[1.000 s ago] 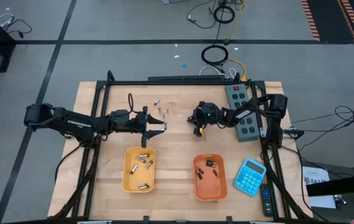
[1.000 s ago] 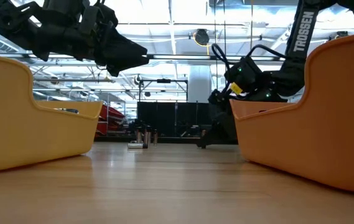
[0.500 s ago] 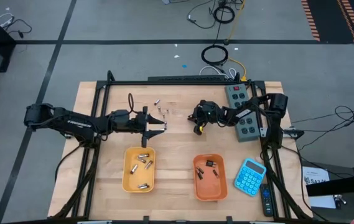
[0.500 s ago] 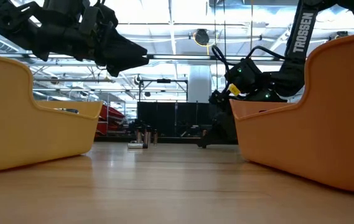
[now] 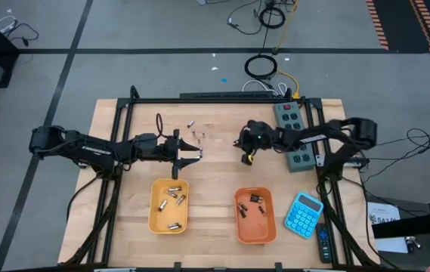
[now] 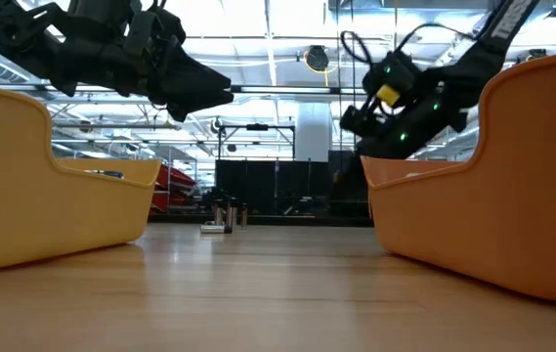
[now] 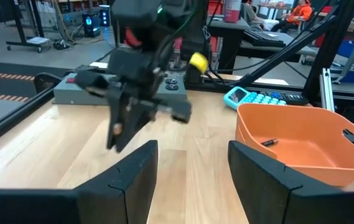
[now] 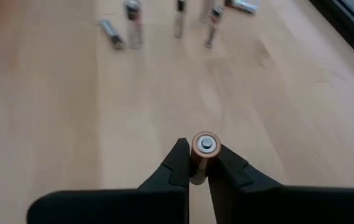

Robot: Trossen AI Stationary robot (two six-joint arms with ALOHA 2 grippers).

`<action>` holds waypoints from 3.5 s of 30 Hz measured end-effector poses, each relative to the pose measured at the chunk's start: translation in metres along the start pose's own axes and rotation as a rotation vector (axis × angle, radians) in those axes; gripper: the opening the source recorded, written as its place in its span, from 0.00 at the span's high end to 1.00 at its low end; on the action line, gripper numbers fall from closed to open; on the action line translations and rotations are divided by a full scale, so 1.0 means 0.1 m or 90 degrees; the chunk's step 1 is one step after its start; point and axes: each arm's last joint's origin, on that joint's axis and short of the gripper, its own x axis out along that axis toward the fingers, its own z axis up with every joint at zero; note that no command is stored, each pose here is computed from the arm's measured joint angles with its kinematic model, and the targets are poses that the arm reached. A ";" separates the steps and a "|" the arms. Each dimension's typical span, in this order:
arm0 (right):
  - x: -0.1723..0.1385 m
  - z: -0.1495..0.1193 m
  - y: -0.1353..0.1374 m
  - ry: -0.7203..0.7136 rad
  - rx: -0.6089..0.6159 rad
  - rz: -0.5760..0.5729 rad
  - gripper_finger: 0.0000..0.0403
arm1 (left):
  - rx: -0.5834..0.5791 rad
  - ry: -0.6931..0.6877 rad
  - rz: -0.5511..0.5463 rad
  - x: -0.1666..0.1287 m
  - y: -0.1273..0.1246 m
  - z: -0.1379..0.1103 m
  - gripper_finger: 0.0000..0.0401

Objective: Sort batteries
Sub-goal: Put the black battery into the orange bin, then put the silver battery into the yellow bin

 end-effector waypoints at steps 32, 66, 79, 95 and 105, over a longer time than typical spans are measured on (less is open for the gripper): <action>-1.01 -0.05 1.71 0.104 0.037 0.305 0.94 | -0.027 0.094 0.001 -0.01 0.00 -0.14 0.49; -1.03 0.30 0.99 -0.123 0.008 0.072 0.74 | -0.064 0.130 0.016 -0.04 0.18 -0.19 0.49; -0.84 0.04 0.31 -0.173 0.065 -0.005 0.74 | -0.075 0.154 0.046 -0.08 0.31 -0.23 0.49; -0.75 -0.18 0.22 -0.197 0.093 -0.030 0.74 | -0.089 0.173 0.096 -0.16 0.54 -0.26 0.49; -0.49 -0.31 0.13 -0.173 0.091 -0.017 0.74 | -0.073 0.188 0.124 -0.21 0.66 -0.29 0.49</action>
